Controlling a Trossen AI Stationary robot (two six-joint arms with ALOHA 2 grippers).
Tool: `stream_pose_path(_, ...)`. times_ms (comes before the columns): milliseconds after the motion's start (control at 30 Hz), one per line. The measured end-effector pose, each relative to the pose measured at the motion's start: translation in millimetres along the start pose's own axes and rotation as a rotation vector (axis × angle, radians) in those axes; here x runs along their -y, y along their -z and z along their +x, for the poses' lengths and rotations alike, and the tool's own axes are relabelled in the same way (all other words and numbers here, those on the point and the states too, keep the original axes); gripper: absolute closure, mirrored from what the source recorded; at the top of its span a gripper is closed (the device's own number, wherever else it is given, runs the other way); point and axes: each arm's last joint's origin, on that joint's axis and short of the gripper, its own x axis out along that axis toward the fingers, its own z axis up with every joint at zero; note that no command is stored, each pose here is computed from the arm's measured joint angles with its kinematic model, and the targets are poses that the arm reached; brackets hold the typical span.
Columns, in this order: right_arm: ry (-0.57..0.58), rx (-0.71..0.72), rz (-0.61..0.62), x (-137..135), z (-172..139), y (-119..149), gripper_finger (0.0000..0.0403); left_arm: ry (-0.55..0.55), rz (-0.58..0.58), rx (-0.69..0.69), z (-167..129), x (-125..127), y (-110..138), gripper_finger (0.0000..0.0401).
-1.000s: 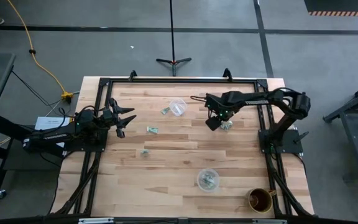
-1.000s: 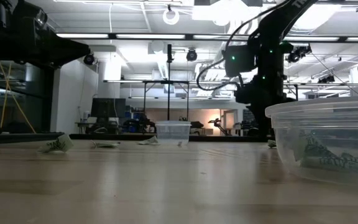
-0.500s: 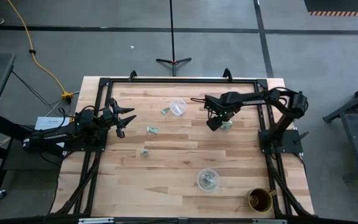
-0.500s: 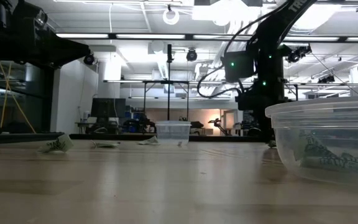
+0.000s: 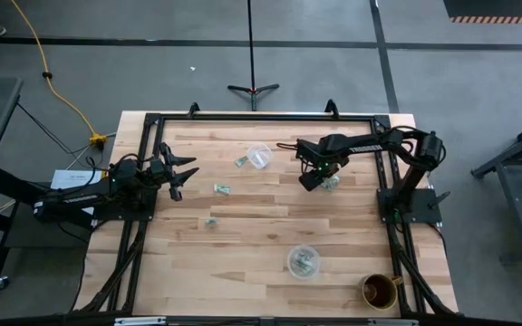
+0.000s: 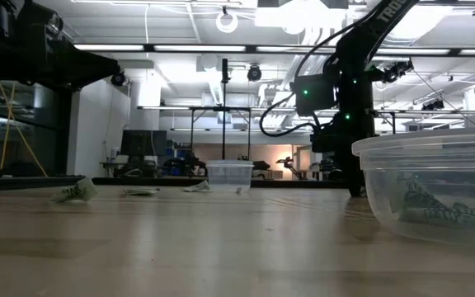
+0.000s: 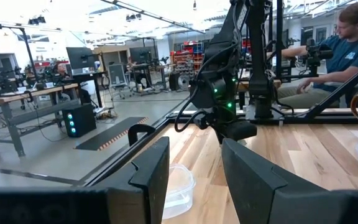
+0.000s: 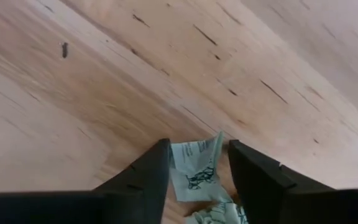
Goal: Pick and place Stevia / Truvia into bins
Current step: Put the stevia packet into the top transparent container
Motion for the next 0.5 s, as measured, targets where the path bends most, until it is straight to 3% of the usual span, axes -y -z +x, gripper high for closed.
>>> stream_pose_path(333,-0.028,-0.013,0.003,-1.0,0.1,0.1,0.0387,0.000,0.000,0.000,0.0,0.0,0.0,0.0219)
stream_pose_path(500,-0.055,-0.003,-0.003,-3.8,-2.5,-3.8,0.0387,0.000,0.000,0.000,0.0,0.0,0.0,0.0219)
